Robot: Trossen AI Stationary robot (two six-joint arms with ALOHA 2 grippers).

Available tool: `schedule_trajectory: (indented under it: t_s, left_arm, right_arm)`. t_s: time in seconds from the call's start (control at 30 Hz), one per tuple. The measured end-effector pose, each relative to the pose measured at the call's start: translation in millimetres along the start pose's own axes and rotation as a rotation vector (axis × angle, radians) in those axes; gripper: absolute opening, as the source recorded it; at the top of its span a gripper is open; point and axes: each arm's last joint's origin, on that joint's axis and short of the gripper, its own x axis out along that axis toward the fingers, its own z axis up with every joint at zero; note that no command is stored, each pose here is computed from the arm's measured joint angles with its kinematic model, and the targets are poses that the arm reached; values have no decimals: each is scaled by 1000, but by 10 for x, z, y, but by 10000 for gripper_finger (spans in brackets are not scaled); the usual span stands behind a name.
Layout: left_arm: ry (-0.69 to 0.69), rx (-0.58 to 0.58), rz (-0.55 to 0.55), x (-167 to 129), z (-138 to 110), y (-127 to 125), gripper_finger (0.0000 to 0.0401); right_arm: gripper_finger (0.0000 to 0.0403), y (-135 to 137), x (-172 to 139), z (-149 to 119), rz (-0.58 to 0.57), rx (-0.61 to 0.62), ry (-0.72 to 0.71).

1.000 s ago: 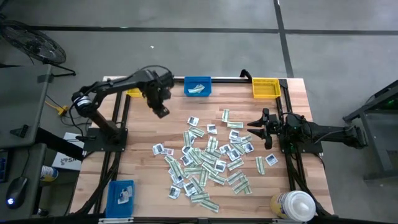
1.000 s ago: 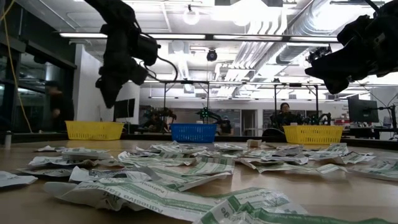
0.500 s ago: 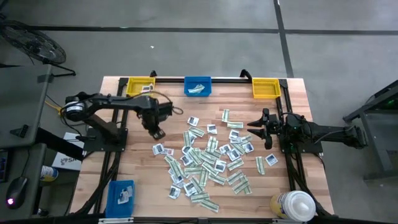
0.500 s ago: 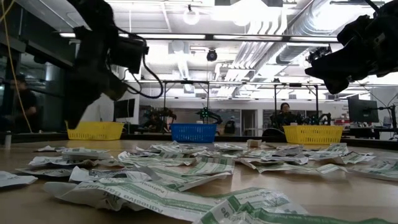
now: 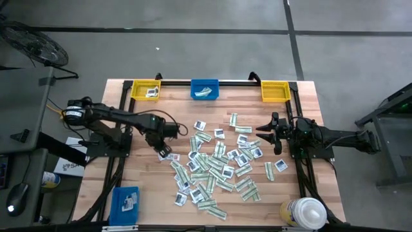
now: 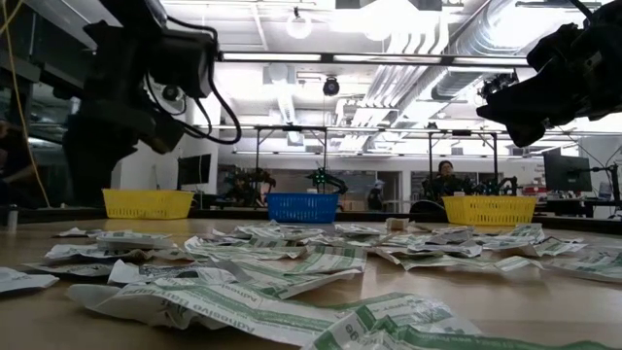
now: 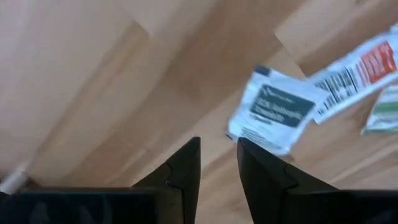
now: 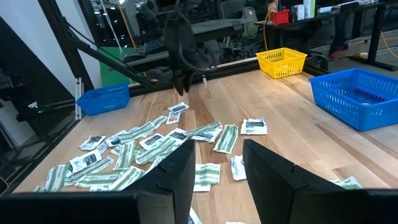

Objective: Pick & Place First Aid Supplies
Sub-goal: Put the gray towelette pack into the left yellow bin

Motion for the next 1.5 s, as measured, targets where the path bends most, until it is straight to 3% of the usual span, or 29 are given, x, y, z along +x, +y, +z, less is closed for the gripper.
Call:
schedule_trajectory:
  t_s: [0.3, 0.73, 1.3, 1.5]
  left_arm:
    - [-25, -31, 5, 80, -41, -141, 104]
    - [-20, -46, 22, 122, -38, -153, 104]
    - [-31, -77, -8, 407, -157, -76, 104]
    - [-24, -99, -11, 426, -163, -67, 68]
  right_arm:
    - [129, 0, 0, -1, 0, 0, 0]
    - [129, 0, 0, -1, 0, 0, 0]
    - [129, 0, 0, -1, 0, 0, 0]
    - [129, 0, 0, -1, 0, 0, 0]
